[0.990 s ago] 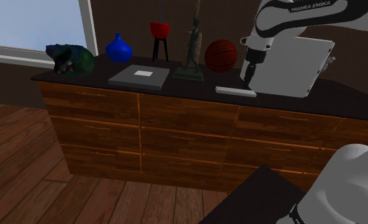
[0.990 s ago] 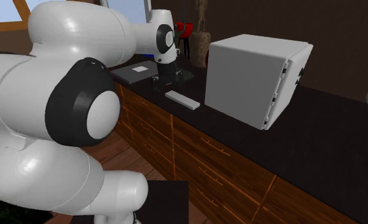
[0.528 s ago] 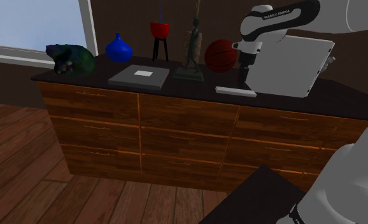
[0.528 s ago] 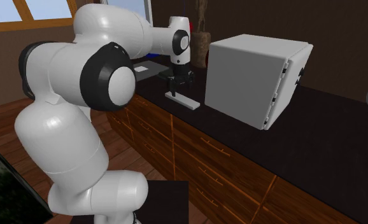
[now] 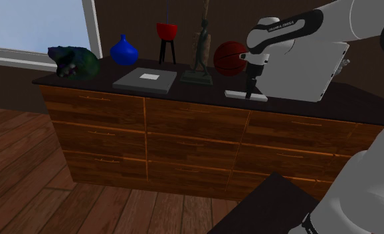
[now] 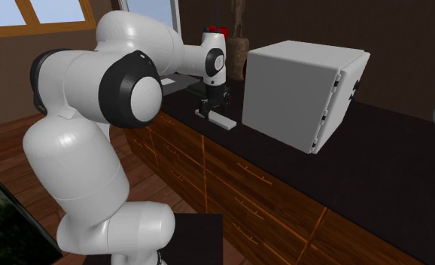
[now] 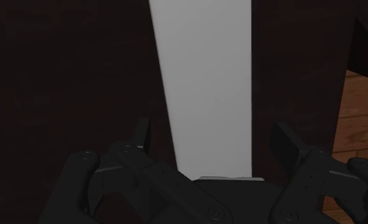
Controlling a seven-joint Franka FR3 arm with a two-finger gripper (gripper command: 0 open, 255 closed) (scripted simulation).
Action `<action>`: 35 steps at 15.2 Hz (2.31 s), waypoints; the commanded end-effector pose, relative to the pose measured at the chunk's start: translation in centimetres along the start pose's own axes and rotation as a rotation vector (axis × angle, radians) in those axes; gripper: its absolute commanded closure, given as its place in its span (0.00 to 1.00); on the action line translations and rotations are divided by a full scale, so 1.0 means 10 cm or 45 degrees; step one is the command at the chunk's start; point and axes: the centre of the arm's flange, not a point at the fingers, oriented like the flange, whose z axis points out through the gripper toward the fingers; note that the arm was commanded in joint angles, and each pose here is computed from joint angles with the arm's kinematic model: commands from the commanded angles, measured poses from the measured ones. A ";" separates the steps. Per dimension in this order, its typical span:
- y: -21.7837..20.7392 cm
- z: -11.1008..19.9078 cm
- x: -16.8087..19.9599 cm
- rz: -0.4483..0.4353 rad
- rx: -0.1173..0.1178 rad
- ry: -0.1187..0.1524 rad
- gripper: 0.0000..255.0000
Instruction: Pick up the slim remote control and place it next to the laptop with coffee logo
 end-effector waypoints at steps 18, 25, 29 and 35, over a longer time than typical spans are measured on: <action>0.00 -0.01 0.00 0.000 -0.001 0.000 1.00; 0.01 -0.38 0.00 0.000 -0.001 0.000 1.00; 0.01 -0.59 0.00 0.000 -0.001 0.000 1.00; 0.02 -0.86 0.00 0.000 -0.001 0.000 1.00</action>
